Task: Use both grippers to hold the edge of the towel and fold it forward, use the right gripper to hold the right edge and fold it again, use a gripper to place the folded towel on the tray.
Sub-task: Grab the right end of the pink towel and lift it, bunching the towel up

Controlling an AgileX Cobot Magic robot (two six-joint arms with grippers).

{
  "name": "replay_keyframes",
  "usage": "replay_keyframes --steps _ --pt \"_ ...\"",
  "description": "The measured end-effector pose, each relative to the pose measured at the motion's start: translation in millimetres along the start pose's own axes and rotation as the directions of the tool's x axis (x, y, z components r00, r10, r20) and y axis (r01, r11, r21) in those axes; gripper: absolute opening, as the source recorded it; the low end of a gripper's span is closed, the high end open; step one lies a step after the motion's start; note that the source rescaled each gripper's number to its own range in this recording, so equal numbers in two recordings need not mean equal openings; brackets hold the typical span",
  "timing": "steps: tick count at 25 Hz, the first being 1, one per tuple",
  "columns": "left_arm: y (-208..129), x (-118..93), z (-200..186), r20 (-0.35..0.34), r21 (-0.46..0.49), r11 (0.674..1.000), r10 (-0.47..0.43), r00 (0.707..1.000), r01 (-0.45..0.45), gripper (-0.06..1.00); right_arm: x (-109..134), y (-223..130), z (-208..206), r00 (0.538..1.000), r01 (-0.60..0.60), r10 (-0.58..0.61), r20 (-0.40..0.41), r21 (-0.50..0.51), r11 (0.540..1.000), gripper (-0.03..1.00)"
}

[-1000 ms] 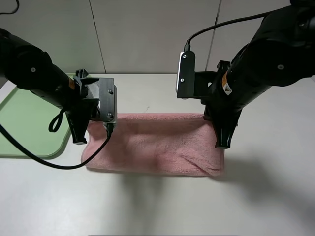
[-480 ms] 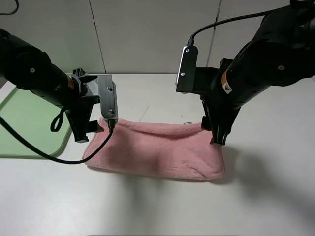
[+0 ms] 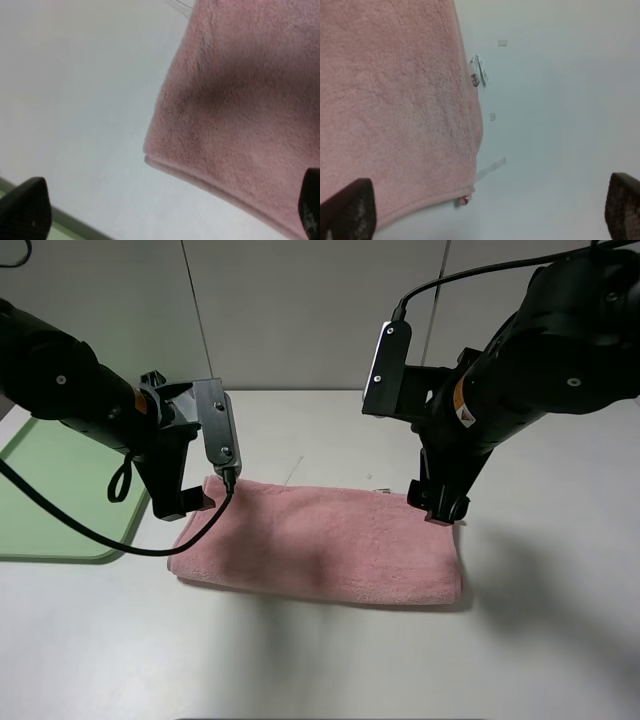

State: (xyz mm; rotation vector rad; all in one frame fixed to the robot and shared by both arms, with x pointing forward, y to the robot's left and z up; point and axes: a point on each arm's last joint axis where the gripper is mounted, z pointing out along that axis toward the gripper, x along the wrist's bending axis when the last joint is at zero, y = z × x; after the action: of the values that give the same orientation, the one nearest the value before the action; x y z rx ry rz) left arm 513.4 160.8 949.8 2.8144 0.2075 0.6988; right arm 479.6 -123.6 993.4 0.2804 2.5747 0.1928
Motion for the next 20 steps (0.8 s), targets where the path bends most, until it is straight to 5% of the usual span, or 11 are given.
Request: replay_keyframes --steps 14,20 --pt "-14 -3 -84 0.0 0.071 0.993 -0.093 0.996 0.093 1.0 2 1 0 0.996 -0.092 0.092 -0.024 -0.003 0.996 1.0" --pt "-25 -11 -134 -0.045 0.061 0.97 -0.235 0.971 0.237 1.0 6 -1 0 0.986 -0.152 0.153 -0.069 0.02 0.988 1.0"
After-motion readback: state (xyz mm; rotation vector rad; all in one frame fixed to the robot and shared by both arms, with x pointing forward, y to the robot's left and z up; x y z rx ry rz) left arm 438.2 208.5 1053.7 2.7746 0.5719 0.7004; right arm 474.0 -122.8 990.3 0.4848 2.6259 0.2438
